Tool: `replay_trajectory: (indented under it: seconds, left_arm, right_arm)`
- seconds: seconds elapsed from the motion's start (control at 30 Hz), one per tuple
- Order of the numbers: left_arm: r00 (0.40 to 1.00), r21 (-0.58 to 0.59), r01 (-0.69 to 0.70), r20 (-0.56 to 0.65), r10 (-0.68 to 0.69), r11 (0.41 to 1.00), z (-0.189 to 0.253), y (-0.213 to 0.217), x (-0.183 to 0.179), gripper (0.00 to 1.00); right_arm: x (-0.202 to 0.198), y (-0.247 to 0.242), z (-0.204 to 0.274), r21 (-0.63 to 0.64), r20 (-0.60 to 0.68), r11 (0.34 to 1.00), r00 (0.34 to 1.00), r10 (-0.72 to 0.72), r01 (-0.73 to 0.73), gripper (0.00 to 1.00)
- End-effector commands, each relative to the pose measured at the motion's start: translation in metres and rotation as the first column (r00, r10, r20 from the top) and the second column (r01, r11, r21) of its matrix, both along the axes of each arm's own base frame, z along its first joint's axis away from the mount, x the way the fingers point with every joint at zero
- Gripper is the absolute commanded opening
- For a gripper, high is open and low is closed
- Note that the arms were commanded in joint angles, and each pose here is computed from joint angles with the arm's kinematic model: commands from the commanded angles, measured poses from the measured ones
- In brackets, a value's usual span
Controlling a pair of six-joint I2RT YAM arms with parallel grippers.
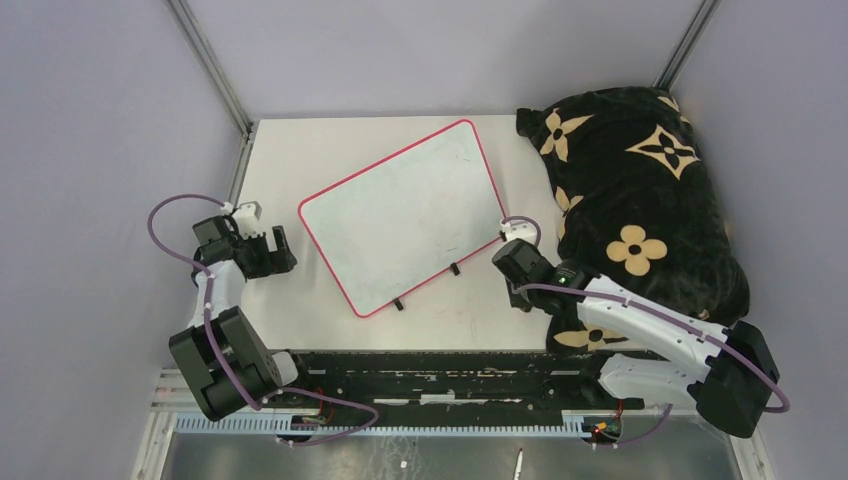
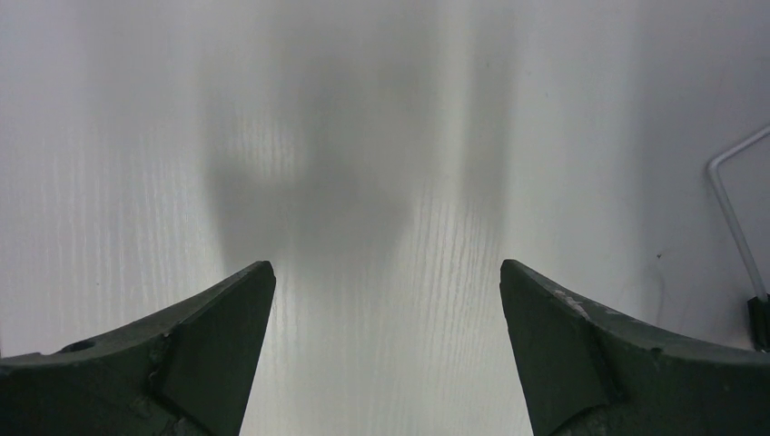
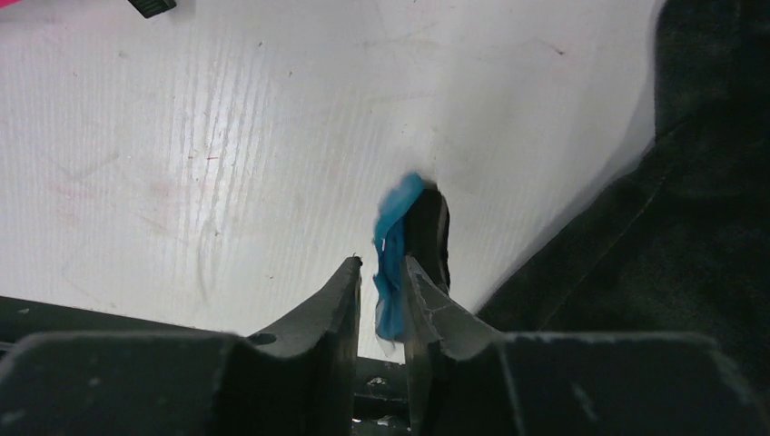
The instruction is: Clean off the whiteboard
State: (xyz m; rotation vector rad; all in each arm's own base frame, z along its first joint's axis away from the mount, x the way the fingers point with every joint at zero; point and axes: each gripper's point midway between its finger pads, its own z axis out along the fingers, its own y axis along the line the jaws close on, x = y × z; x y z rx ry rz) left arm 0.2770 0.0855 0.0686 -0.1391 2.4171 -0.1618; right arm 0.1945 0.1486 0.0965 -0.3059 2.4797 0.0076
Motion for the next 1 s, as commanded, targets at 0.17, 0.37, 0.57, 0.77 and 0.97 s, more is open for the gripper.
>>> replay_trajectory:
  seconds: [0.17, 0.37, 0.57, 0.77, 0.97]
  left_arm:
    - [0.989, 0.044, 0.071, 0.126, -0.076, 0.997, 0.018, -0.002, 0.016, 1.0]
    - [0.981, 0.047, 0.098, 0.163, -0.104, 0.994, 0.023, -0.008, 0.015, 1.0]
    - [0.976, 0.054, 0.107, 0.187, -0.115, 0.993, 0.027, -0.01, 0.015, 0.99]
    - [0.973, 0.046, 0.115, 0.195, -0.121, 0.992, 0.028, -0.012, 0.016, 0.99]
    - [0.972, 0.041, 0.121, 0.199, -0.127, 0.992, 0.029, -0.014, 0.014, 0.99]
  right_arm:
    - [0.005, 0.017, -0.009, 0.079, -0.055, 0.996, 0.998, 0.035, -0.03, 0.34]
    - [0.01, 0.016, -0.001, 0.082, -0.026, 0.996, 0.999, 0.027, -0.025, 0.36]
    - [0.023, 0.007, 0.014, 0.055, 0.031, 0.998, 1.0, 0.001, -0.003, 0.47]
    - [0.026, 0.017, 0.019, 0.065, 0.02, 0.997, 0.999, 0.048, -0.049, 0.53]
    - [0.023, 0.018, 0.014, 0.118, 0.052, 0.991, 0.997, 0.056, -0.062, 0.5]
